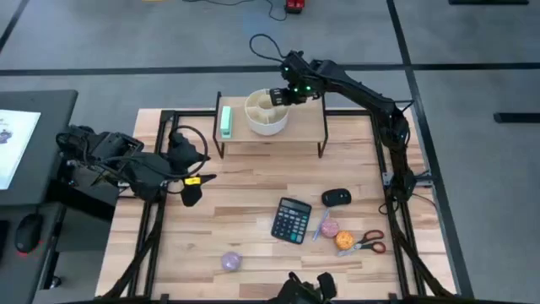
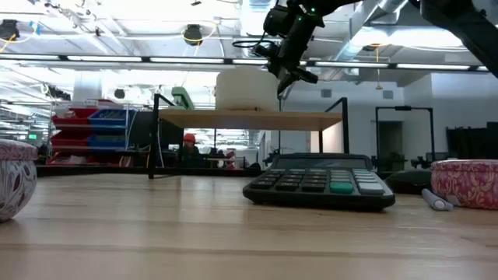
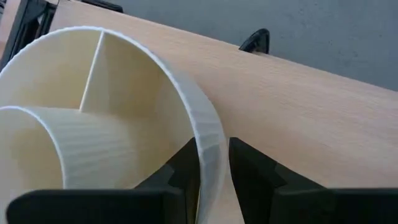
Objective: Stock shelves
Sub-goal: Put the white desk organizer on the shelf, then put the orange scented candle on the shelf
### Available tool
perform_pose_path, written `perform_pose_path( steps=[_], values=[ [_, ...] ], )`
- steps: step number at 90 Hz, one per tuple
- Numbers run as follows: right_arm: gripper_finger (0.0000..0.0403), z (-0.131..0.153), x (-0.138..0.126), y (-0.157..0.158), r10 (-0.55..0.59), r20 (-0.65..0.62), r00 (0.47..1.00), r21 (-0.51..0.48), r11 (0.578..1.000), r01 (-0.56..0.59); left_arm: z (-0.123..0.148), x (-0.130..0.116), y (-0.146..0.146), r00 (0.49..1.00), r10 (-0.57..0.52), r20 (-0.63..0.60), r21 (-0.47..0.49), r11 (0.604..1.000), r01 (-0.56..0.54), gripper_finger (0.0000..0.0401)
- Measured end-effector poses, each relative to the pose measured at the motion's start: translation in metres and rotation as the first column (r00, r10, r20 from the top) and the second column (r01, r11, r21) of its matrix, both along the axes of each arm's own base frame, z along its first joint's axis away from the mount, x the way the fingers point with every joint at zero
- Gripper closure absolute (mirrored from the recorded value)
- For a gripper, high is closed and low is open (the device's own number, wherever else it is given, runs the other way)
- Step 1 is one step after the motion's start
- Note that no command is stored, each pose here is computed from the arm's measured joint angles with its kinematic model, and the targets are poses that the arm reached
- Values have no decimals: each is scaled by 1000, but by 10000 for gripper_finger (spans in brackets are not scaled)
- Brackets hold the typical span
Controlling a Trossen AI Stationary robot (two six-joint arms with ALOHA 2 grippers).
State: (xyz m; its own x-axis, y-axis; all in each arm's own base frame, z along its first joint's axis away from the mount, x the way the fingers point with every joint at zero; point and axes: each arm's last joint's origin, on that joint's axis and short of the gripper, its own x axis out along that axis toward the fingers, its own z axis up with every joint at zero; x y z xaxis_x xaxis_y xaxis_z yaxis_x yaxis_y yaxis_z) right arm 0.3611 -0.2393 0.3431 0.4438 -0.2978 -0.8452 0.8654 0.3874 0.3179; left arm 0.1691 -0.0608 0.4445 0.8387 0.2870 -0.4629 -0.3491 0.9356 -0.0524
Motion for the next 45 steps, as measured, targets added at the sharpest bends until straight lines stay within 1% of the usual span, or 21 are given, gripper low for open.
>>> perform_pose_path(
  steps=[10,19,38,45],
  values=[
    [327,1,0,0,27,-4,1000,-21,999,-27,0,0,0,1000,3,2,-5,1000,-3,164],
    [316,5,-1,0,28,-3,1000,-51,998,-28,0,0,0,1000,4,3,-8,1000,-4,164],
    [267,17,-10,-1,28,12,1000,-82,996,-27,0,0,0,1000,4,3,-8,1000,-4,164],
    [246,22,-13,0,55,11,998,-109,993,-53,0,0,0,1000,4,2,-7,1000,-4,164]
  ],
)
